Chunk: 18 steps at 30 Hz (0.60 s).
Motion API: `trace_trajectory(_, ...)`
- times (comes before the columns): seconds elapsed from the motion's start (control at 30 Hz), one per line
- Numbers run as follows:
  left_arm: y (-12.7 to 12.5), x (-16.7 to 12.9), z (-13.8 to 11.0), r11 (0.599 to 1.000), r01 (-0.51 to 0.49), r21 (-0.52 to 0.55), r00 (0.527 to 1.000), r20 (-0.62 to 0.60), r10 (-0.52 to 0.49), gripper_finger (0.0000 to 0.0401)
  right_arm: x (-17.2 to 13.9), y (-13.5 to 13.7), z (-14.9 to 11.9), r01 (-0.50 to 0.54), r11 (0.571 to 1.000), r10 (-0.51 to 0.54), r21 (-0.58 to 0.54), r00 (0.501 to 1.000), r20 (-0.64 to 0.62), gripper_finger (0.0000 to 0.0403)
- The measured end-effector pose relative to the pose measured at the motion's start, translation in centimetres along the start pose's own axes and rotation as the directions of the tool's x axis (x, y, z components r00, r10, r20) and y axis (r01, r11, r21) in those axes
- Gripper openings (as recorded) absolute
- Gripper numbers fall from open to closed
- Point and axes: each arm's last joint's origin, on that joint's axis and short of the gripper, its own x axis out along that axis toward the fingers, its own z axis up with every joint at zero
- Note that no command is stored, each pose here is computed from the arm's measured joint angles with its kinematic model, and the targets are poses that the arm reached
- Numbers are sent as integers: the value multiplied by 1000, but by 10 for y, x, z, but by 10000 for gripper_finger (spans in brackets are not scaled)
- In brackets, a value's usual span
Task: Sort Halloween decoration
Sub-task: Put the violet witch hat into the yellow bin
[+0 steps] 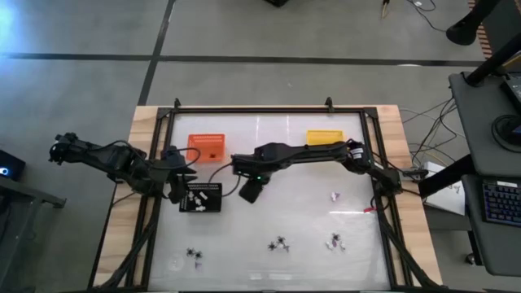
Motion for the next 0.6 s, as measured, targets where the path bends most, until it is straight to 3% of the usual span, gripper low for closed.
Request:
trace_trajectory(0.1, 0, 0, -1, 1000, 21, 1, 1000, -17, -21, 75, -4, -7, -9, 117, 993, -115, 23, 992, -57, 112)
trace_trajectory(0.2, -1, 0, -1, 999, 42, 0, 999, -30, -42, 75, -2, -11, -14, 165, 986, -163, 18, 982, -94, 112)
trace_trajectory(0.47, -1, 0, -1, 999, 44, -2, 999, -33, -44, 75, 13, -16, -21, 199, 980, -195, 10, 970, -146, 111)
trace_trajectory(0.6, -1, 0, -1, 999, 44, -2, 998, -33, -44, 75, 21, -16, -16, 161, 987, -162, -24, 982, -95, 111)
